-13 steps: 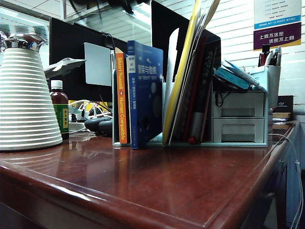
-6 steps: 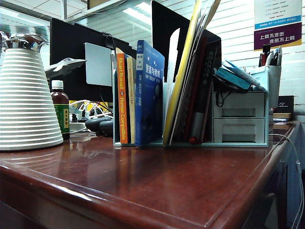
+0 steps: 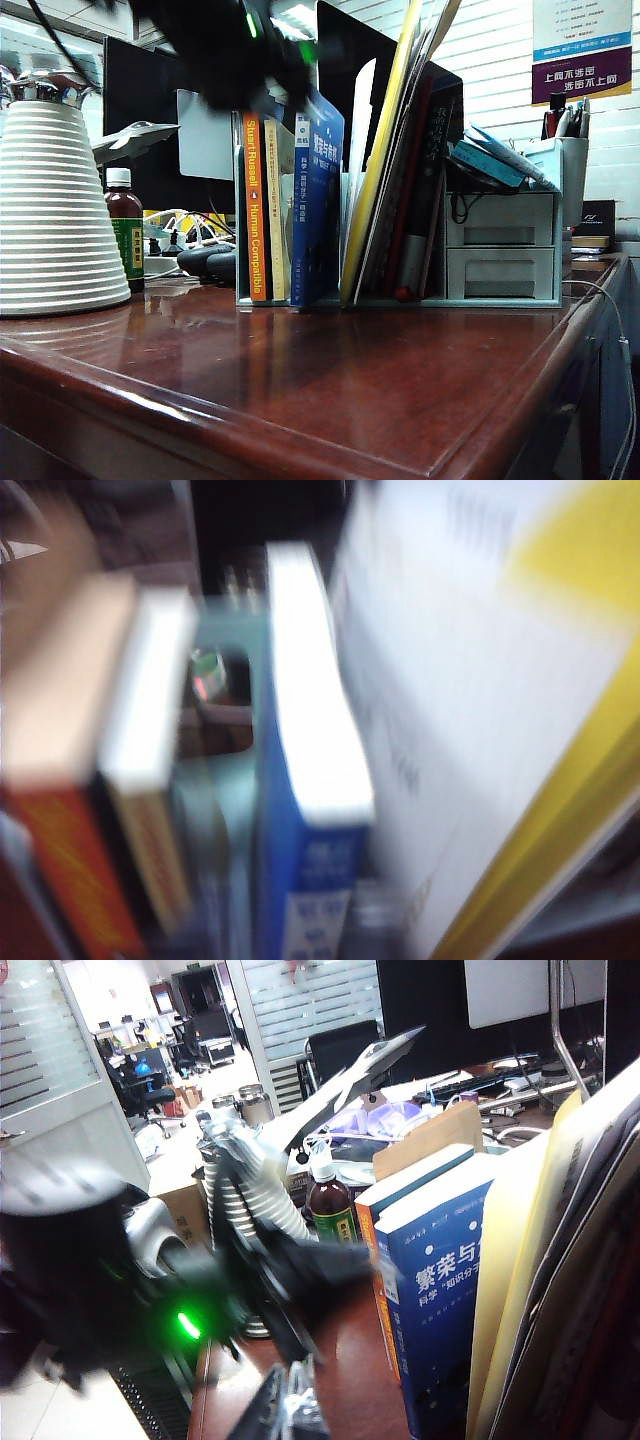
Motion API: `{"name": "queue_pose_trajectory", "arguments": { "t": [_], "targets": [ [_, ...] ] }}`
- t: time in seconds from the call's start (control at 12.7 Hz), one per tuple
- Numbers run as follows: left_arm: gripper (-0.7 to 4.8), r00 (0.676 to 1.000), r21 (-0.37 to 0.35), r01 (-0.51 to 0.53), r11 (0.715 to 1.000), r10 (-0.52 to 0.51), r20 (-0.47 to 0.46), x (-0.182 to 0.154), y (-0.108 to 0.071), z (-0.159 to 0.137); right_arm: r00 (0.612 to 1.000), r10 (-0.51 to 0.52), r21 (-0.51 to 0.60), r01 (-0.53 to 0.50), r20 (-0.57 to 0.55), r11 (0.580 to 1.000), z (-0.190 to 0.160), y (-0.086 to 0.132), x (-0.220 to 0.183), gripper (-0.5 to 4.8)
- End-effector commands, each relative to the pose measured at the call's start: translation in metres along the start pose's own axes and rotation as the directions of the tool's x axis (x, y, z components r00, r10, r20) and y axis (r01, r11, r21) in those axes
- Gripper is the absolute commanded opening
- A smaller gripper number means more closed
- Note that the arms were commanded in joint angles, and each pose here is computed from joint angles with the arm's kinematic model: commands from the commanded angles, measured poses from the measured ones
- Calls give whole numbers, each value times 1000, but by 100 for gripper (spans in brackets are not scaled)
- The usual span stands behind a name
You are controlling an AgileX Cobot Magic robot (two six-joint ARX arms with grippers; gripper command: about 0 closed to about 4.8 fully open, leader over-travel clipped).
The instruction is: Pick up the blue book and put it on the bookshelf.
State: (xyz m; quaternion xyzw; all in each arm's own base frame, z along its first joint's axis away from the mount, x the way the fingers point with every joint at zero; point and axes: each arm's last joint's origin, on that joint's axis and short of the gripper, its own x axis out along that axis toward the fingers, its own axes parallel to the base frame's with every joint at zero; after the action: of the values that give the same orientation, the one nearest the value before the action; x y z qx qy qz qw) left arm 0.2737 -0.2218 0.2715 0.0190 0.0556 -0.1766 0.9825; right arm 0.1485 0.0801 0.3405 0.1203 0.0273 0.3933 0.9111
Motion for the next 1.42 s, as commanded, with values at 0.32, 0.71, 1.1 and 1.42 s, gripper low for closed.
{"name": "queue_pose_trajectory", "arguments": {
  "t": [0.32,0.71,1.1,1.42],
  "targets": [
    [35,997,-96,1,995,6,72,32,-10,-33,1000,24,-9,-24,20,1000,5,2,-1,-5],
    [142,989,-110,-33,993,48,142,87,-2,-32,998,35,10,-35,-45,999,-1,5,-8,-6],
    [220,992,-7,-42,999,42,122,62,2,5,998,36,7,-36,-45,999,-1,5,-8,-6],
    [-5,999,44,-17,999,15,39,-26,16,74,987,-156,-17,156,-41,988,-3,-1,-8,-6]
  ]
}}
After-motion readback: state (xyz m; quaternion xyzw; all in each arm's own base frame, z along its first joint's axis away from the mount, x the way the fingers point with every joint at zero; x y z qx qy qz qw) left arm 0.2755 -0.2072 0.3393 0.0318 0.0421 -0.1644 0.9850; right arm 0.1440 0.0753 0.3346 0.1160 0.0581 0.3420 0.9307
